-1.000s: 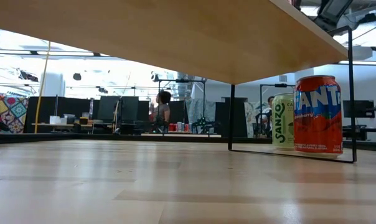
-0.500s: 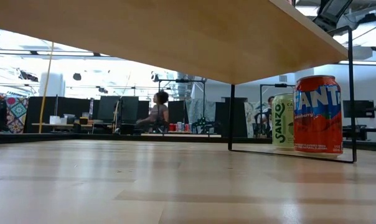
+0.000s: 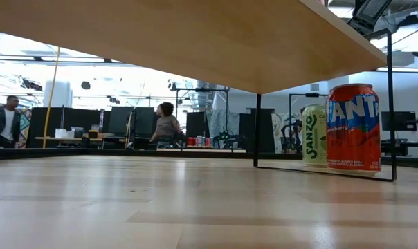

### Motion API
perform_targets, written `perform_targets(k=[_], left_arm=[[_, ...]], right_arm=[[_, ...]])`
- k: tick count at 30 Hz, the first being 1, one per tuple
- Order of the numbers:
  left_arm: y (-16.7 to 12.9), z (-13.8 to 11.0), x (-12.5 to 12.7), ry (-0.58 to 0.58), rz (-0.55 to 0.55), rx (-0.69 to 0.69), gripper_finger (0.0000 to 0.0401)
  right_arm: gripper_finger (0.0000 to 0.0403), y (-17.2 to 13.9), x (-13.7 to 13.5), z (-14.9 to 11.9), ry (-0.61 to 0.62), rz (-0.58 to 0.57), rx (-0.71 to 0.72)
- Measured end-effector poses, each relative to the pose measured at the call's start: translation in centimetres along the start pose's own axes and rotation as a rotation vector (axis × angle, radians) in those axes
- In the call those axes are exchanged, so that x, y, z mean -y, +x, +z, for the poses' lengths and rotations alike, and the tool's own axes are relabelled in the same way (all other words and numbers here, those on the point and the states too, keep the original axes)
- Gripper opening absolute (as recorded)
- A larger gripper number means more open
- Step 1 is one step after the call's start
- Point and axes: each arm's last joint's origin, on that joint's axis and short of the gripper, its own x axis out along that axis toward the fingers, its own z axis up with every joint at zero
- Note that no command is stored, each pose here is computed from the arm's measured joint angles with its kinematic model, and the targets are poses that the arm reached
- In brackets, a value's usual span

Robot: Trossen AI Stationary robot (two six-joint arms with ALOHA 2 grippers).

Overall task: Place canned beverage on shelf
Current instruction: Put the red soda can on the shelf aligned with the other red soda can

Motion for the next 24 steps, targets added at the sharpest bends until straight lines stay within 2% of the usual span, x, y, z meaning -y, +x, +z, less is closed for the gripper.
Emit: perform_targets(k=[15,24], left_arm=[[0.00,-0.02,-0.02,0.011,0.002,-0.002,0.0332],[0.01,-0.02,-0.01,0.006,0.002,-0.002,0.0332]], right_arm=[[0.0306,-0.06,-0.11,0.03,0.002,0.012,-0.011],[0.0306,0.34,-0.57,-0.37,-0.081,0.029,-0.042]])
